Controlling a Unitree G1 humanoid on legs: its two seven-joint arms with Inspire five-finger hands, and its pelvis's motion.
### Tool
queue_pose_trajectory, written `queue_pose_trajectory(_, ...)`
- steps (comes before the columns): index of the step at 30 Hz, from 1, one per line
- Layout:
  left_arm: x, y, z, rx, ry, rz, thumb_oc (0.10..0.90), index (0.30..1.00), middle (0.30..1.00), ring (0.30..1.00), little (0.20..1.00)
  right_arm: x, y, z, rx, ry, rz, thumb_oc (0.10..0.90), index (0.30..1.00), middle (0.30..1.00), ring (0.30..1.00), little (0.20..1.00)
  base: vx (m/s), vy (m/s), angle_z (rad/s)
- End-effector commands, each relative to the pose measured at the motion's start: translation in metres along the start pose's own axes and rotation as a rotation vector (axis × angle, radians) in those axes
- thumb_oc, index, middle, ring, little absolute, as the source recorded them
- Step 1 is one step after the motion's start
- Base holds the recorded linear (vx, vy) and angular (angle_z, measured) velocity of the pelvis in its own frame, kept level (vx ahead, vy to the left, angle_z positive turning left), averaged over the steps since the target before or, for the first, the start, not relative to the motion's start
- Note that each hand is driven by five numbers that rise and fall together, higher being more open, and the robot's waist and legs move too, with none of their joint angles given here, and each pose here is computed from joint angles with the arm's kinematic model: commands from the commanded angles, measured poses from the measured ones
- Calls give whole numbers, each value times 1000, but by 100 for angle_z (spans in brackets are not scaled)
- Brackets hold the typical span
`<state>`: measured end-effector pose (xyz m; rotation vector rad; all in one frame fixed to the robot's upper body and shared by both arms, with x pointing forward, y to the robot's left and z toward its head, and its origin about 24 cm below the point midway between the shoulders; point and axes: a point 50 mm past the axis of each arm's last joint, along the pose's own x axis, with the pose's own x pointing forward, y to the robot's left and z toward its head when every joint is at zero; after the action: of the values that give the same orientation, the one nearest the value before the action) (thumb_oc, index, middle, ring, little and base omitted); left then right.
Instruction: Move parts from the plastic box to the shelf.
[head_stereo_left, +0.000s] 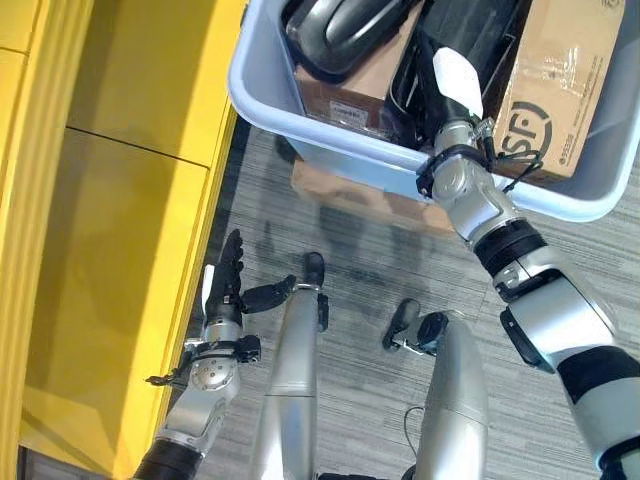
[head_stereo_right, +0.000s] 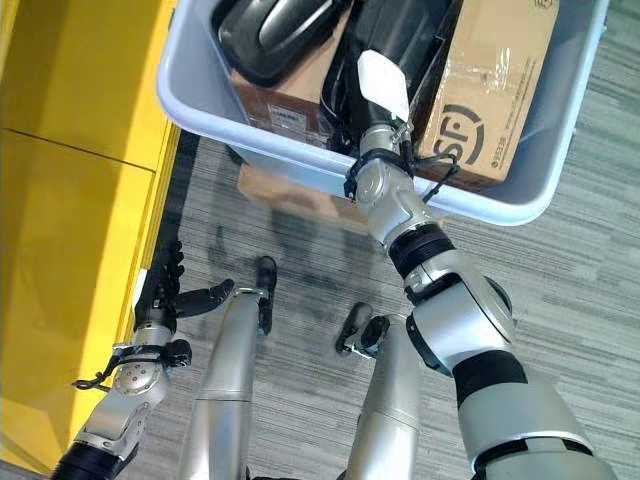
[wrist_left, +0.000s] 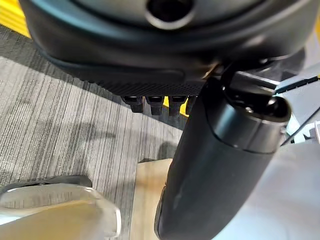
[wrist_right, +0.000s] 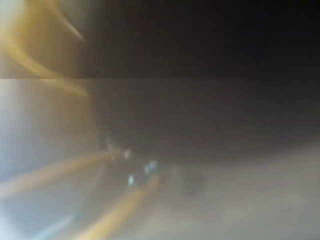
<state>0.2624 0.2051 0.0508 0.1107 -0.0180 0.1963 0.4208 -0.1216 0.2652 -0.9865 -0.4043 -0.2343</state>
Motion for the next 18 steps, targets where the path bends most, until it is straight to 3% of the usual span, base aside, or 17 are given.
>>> queue_pose_trajectory(1, -3, -6, 36, -76, -192, -11, 900, 1000, 1000, 1000, 1000, -4, 0, -43, -94, 141, 15, 900, 1000, 1000, 1000, 1000, 1, -15, 22)
queue_pose_trajectory(2, -3, -7, 36, -79, -190, -13, 900, 1000, 1000, 1000, 1000, -4, 1, -46, -104, 156, 21, 900, 1000, 1000, 1000, 1000, -2, -16, 10)
queue_pose_trajectory(3, -3, -7, 36, -82, -192, -11, 900, 1000, 1000, 1000, 1000, -6, 4, -49, -107, 166, 35, 586, 561, 561, 561, 561, 0, -16, 8)
queue_pose_trajectory(4, -2, -9, 37, -79, -194, -14, 900, 1000, 1000, 1000, 1000, -6, 5, -50, -106, 174, 39, 400, 300, 300, 300, 300, 1, -21, 14)
queue_pose_trajectory(18, 6, -8, 33, -43, -178, -22, 900, 1000, 1000, 1000, 1000, -15, 19, -54, -81, 188, 57, 400, 300, 300, 300, 300, -21, -5, 10)
